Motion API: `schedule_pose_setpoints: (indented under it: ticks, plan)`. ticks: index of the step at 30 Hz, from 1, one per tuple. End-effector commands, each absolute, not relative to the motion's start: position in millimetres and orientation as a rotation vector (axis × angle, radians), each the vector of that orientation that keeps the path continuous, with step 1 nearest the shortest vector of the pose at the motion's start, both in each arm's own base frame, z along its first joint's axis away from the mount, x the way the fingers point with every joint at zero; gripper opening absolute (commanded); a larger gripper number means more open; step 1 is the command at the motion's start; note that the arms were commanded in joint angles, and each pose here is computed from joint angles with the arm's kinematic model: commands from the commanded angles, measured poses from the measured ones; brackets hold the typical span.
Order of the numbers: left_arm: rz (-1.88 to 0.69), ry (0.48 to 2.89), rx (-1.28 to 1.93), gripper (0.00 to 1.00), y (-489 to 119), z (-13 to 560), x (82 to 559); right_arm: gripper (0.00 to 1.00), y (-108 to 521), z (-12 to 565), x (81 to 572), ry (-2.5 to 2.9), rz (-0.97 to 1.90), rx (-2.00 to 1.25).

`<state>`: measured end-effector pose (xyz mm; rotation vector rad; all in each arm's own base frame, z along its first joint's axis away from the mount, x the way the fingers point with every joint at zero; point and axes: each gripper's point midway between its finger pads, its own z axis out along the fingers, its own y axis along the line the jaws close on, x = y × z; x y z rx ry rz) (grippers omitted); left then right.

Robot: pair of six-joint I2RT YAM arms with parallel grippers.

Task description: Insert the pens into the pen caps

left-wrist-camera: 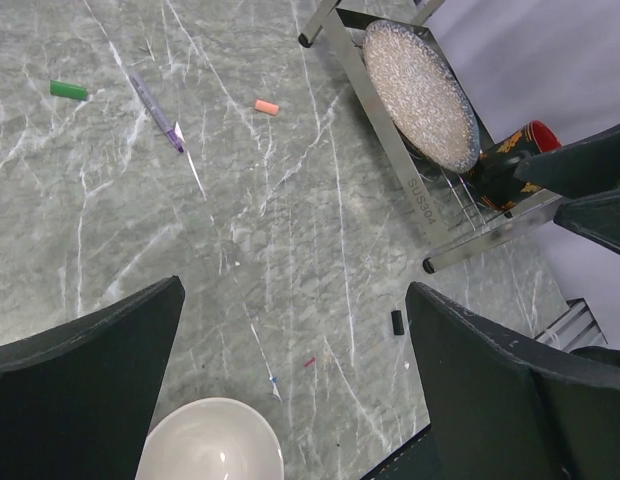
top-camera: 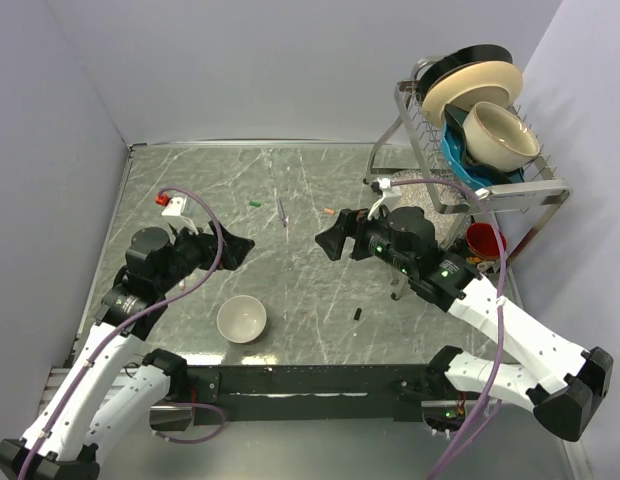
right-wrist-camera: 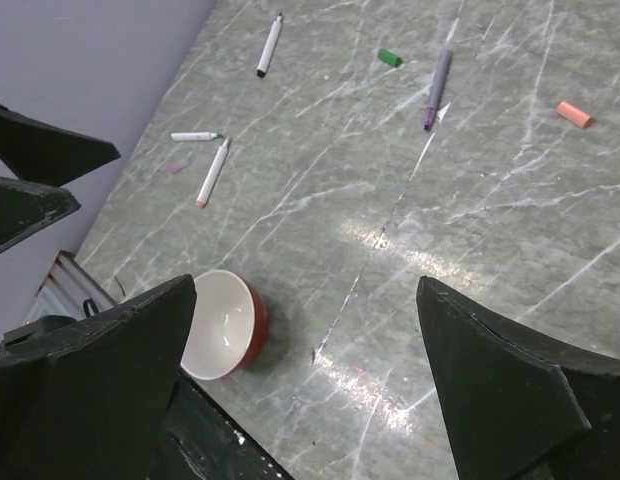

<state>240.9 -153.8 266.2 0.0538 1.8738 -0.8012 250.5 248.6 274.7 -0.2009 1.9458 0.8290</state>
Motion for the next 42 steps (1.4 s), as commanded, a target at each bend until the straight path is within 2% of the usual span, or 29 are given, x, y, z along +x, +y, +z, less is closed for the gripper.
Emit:
schedule_pose_setpoints:
  ticks: [1, 7, 10, 15, 16, 18, 19, 21, 22, 23, 24, 31, 35, 42]
  plan:
    - [-0.787, 1.821, 0.058, 1.00, -151, 277, 243, 1.00, 242, 289, 260, 1.906, 0.781, -0.164]
    - [-0.752, 1.816, 0.018, 0.99, -144, 278, 246, 0.99, 250, 293, 274, 1.922, 0.731, -0.191]
    - [-0.682, 1.801, -0.058, 1.00, -129, 280, 250, 0.89, 260, 294, 288, 1.941, 0.686, -0.200]
    - [-0.553, 1.766, -0.190, 0.99, -99, 283, 252, 0.89, 278, 279, 314, 1.993, 0.485, -0.226]
    - [-0.541, 1.761, -0.205, 0.99, -96, 285, 252, 0.89, 284, 291, 320, 1.975, 0.485, -0.238]
    - [-0.524, 1.751, -0.225, 0.99, -92, 286, 251, 0.89, 296, 268, 333, 2.043, 0.407, -0.321]
    - [-0.524, 1.748, -0.228, 0.99, -91, 286, 251, 0.88, 306, 281, 340, 2.026, 0.414, -0.347]
    - [-0.529, 1.740, -0.230, 0.99, -91, 288, 250, 0.87, 316, 243, 353, 2.126, 0.306, -0.449]
    - [-0.529, 1.740, -0.233, 0.99, -91, 288, 249, 0.87, 321, 260, 366, 2.103, 0.280, -0.428]
    - [-0.529, 1.739, -0.235, 0.99, -90, 288, 249, 0.87, 324, 228, 370, 2.189, 0.210, -0.460]
    - [-0.523, 1.739, -0.242, 0.99, -89, 288, 249, 0.87, 327, 224, 376, 2.204, 0.193, -0.459]
    - [-0.485, 1.731, -0.289, 0.99, -79, 288, 249, 0.84, 370, 192, 401, 2.258, 0.265, -0.425]
    - [-0.485, 1.722, -0.293, 0.99, -78, 289, 248, 0.84, 360, 160, 407, 2.331, 0.195, -0.319]
    - [-0.483, 1.730, -0.295, 0.99, -79, 288, 248, 0.84, 332, 129, 429, 2.341, 0.115, -0.332]
